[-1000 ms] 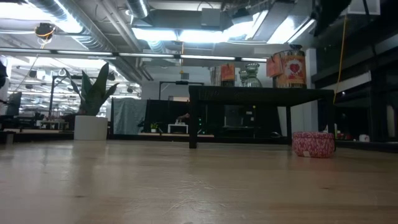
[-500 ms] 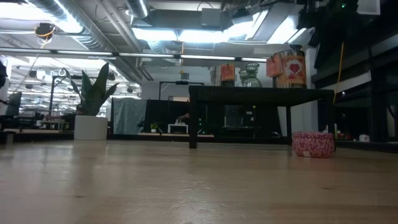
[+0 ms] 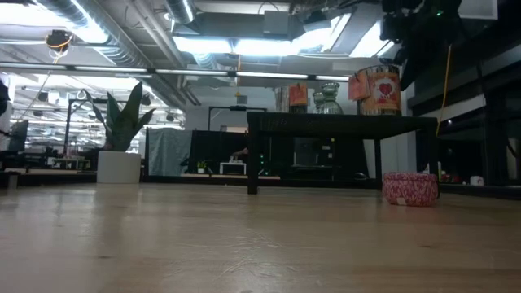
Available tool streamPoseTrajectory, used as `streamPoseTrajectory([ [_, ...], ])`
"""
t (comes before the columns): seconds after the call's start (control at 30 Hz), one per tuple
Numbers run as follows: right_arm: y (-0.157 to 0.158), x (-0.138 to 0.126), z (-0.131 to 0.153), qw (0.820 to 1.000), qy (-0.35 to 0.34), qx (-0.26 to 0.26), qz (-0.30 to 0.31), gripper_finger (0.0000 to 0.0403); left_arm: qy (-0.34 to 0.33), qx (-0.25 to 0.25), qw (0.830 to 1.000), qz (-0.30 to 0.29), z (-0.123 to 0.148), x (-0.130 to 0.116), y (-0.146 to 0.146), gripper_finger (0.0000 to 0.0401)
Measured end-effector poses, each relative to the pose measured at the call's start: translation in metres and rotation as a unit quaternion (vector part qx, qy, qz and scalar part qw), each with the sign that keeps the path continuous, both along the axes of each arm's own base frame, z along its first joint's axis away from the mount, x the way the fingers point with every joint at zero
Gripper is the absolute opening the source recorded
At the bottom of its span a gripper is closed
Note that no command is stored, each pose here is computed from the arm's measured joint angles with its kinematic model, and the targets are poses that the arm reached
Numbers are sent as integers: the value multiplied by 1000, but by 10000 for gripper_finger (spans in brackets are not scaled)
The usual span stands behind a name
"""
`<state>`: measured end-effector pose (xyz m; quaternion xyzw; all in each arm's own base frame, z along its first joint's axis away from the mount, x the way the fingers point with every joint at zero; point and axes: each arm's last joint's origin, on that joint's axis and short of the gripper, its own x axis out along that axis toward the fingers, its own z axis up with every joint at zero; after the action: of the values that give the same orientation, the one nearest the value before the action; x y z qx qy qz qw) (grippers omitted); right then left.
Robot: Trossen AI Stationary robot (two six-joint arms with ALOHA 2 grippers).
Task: Pick & Place candle stick holders
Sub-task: Put the silver scented candle on the shelf aligned with other silver scented candle
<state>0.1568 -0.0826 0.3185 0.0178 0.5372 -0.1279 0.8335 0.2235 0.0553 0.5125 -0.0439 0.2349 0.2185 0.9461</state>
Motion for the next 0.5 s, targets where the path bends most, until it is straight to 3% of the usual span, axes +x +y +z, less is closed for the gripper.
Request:
streamPoseTrajectory([
  [0.5,-10,23,-13,1000,-2,26,10,0,0,1,1000,0,0,0,0,170],
])
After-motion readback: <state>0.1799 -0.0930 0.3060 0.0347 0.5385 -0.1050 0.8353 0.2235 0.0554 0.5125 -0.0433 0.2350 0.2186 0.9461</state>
